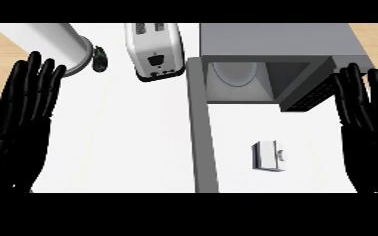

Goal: Pick up the milk, place it into the microwave and close the microwave

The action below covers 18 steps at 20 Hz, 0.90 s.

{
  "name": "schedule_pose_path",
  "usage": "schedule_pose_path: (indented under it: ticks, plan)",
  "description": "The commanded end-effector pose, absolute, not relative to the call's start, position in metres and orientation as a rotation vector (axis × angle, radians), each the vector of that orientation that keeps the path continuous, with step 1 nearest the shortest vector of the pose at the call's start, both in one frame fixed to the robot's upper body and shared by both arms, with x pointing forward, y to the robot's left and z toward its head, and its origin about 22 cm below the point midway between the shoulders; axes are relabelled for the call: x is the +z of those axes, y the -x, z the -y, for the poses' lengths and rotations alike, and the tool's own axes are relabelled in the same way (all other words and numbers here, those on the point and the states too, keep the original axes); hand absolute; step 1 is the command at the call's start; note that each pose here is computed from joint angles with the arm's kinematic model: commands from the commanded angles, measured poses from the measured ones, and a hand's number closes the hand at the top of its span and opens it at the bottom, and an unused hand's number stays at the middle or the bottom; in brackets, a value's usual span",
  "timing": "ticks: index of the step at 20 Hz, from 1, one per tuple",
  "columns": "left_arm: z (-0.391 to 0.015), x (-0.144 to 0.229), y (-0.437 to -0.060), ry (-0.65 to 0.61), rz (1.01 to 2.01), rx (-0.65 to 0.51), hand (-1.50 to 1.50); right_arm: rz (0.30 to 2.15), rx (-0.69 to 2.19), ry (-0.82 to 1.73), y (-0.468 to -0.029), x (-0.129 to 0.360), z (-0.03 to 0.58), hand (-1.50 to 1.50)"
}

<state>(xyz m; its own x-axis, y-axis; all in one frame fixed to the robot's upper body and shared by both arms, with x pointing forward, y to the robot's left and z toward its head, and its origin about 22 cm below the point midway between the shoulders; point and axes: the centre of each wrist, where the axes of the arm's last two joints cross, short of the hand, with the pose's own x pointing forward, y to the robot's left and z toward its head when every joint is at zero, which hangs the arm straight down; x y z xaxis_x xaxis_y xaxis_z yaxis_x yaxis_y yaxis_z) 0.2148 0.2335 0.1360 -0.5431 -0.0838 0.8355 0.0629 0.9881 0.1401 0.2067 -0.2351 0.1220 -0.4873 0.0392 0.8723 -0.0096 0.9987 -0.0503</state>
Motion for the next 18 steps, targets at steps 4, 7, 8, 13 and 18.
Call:
schedule_pose_path:
  ticks: [4, 7, 8, 13, 18]
  plan:
    - [-0.256, 0.143, -0.217, -0.063, 2.104, -0.102, -1.50, 2.144, 0.156, -0.131, -0.186, 0.137, 0.204, -1.50]
    - [-0.259, 0.115, -0.221, -0.073, 1.971, 0.065, -1.50, 2.038, 0.301, -0.230, -0.172, 0.124, 0.189, -1.50]
    - [-0.268, 0.124, -0.204, -0.079, 1.974, 0.056, -1.50, 2.036, 0.302, -0.235, -0.158, 0.119, 0.175, -1.50]
    - [-0.272, 0.115, -0.182, -0.075, 1.956, 0.070, -1.50, 2.045, 0.297, -0.226, -0.139, 0.138, 0.181, -1.50]
    - [-0.286, 0.120, -0.157, -0.080, 1.971, 0.069, -1.50, 2.023, 0.266, -0.127, -0.112, 0.136, 0.178, -1.50]
